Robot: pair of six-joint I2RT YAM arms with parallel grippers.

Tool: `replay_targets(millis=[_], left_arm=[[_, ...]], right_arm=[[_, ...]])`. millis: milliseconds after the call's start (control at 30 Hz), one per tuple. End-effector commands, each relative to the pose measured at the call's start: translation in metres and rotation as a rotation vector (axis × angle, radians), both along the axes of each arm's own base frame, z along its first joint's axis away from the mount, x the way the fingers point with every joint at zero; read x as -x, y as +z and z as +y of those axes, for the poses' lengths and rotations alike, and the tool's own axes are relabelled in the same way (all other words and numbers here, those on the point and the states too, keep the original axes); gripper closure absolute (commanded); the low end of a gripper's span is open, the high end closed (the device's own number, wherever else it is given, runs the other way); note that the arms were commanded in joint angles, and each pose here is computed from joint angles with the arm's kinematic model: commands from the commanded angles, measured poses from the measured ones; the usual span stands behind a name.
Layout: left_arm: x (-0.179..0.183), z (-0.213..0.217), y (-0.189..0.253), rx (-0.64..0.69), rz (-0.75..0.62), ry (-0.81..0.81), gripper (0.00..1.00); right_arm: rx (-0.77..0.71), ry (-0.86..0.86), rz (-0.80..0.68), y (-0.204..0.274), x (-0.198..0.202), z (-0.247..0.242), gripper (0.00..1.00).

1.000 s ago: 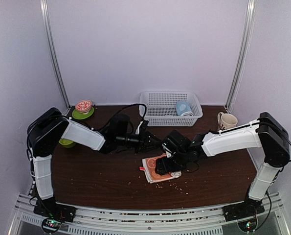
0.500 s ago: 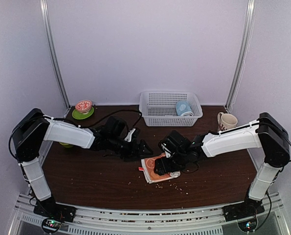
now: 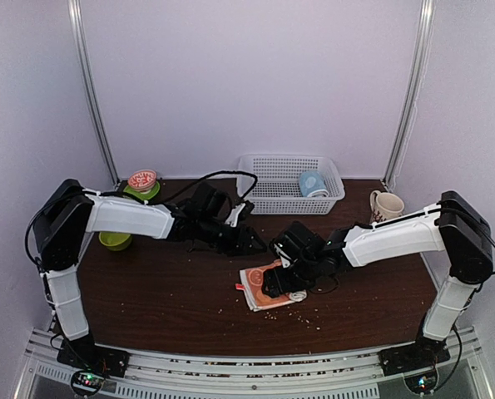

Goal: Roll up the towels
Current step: Roll the towel at the center of the board.

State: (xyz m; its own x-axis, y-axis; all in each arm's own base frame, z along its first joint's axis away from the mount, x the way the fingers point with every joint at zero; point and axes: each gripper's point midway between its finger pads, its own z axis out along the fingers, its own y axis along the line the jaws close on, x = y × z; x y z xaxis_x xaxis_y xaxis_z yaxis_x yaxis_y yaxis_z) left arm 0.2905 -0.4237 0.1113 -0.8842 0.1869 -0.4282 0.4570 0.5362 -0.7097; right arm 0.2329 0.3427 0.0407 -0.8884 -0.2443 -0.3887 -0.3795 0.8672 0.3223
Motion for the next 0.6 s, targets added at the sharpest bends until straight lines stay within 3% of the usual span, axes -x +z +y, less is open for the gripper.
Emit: replay_targets(millis=[0,433,567], left_arm=[[0.008,-0.026,0.003,0.168,0.085,-0.051,0.66],[0.015,-0.048,0.016,0.352,0.149,-0.114,0.98],[0.018,-0.055,0.012,0.422,0.211,-0.121,1.00]], right_arm=[[0.044,0.018,0.041,-0.019,0.011,-0.010,0.19],[0.041,0.026,0.038,-0.019,0.011,-0.008,0.19],[0.042,0.028,0.040,-0.020,0.011,-0.008,0.19]])
